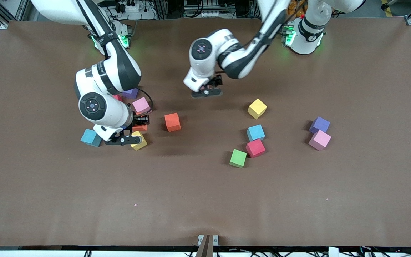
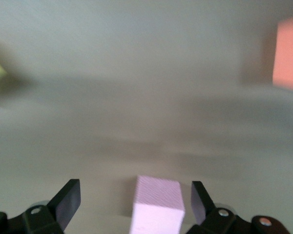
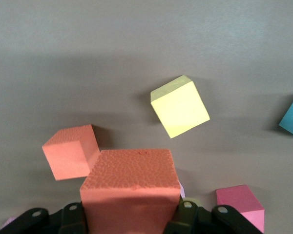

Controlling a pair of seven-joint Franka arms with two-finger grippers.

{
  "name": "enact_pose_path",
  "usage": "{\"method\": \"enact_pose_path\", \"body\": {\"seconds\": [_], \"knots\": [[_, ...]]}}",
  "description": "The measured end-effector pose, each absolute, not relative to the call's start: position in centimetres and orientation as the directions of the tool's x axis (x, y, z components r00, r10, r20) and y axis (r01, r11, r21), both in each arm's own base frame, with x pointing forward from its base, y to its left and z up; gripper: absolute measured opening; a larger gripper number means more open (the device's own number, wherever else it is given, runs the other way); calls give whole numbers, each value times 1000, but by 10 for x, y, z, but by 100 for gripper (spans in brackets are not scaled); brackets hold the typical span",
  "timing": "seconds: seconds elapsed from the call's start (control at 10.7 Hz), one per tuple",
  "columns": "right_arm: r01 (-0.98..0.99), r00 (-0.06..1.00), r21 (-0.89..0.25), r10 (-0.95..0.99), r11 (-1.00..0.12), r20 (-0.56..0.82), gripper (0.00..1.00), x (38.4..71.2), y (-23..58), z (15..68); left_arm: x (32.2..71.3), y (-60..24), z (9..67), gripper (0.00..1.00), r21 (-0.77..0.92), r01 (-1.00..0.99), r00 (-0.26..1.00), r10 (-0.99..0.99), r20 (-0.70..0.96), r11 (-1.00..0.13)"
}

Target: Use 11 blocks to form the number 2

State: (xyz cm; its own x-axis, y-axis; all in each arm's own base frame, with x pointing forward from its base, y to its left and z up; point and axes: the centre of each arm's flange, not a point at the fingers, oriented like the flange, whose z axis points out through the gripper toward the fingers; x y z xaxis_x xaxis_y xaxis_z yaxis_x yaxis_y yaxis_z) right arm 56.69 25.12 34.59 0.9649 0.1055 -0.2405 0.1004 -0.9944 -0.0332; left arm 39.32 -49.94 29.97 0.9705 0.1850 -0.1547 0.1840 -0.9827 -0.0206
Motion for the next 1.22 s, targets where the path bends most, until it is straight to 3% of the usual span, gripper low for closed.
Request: {"method": "enact_pose_path", "body": {"seconds": [0.19,0.37,0.65,0.84,1.22], "knots": [[244,936,-61,251,-968,-248,56,557,265,349,452,-443,325,100,-4,252,959,250,-136,-968],[430,864,-92,439,-898,-246,56,526,303,355,504,-386,327,100,13,217,969,214,-121,-976],[652,718,-98,654,-752,-239,56,435,388,370,573,-274,320,100,-25,26,997,27,-75,-999],[756,615,-89,750,-649,-242,56,385,427,370,601,-206,304,100,-59,-113,991,-107,-85,-992],[913,363,-130,916,-386,-167,56,357,422,336,610,-169,272,100,-64,-390,916,-380,-129,-918]]}}
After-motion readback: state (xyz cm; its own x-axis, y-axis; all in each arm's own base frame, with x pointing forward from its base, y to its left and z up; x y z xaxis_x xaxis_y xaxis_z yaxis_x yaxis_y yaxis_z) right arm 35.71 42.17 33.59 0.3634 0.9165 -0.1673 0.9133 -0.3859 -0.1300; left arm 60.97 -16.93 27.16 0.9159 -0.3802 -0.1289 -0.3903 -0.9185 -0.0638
